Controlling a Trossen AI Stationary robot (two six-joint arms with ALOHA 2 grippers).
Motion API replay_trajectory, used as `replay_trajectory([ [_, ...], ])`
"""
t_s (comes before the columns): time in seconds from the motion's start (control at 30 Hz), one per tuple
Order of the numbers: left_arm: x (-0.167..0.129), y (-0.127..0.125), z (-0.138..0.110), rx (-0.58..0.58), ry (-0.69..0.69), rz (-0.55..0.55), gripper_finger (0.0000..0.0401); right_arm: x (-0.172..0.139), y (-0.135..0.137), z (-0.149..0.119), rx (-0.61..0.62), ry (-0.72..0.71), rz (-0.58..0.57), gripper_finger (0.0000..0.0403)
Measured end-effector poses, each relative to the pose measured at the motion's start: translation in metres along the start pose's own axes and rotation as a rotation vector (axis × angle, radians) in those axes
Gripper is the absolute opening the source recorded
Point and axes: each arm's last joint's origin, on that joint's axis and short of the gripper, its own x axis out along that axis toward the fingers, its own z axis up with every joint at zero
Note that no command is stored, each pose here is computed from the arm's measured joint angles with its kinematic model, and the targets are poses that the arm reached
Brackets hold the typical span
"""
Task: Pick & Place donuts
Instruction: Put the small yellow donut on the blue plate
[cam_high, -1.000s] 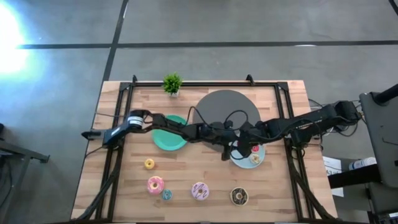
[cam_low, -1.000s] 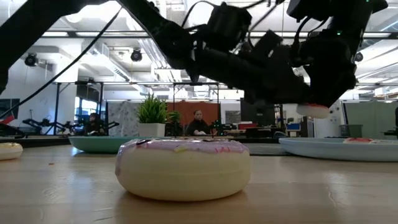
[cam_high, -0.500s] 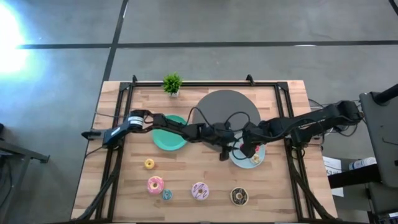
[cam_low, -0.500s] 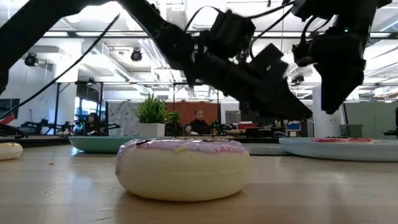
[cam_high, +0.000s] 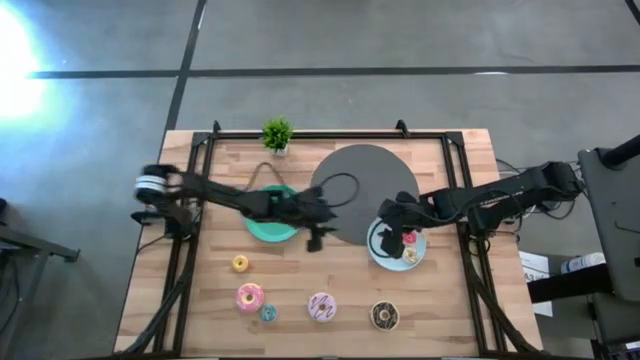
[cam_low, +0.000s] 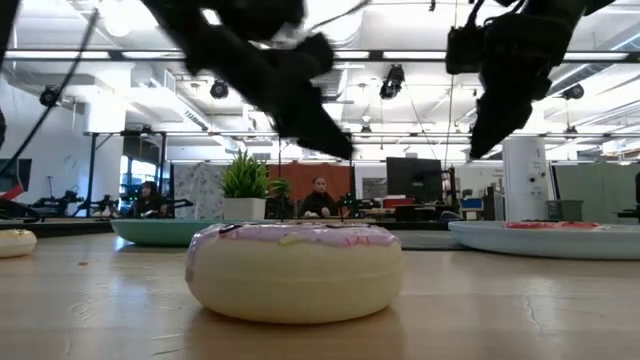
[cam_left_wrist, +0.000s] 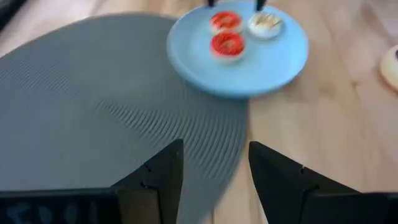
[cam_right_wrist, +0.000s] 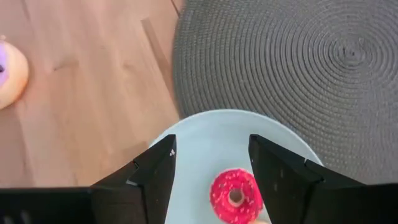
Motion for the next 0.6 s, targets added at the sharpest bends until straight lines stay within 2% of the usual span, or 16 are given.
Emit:
replay_trajectory([
  [0.13, -0.043, -0.009, -0.023, -0.072, 0.036, 0.009, 0.0156, 0.012, 0.003, 0.004, -0.018, 0.015, -0.02, 0.0194],
  [0.23, -0.071, -0.017, -0.044, -0.096, 0.169, 0.025, 0.0156, 0.023, 0.006, 0.005, -0.023, 0.053, -0.028, 0.0194],
  [0.47, -0.133, -0.04, -0.063, -0.125, 0.479, 0.042, 0.0156, 0.033, 0.011, 0.009, -0.027, 0.092, -0.024, 0.0194],
  [0.6, -0.162, -0.053, -0.07, -0.181, 0.533, 0.026, 0.0156, 0.032, 0.012, 0.011, -0.03, 0.079, -0.027, 0.0194],
])
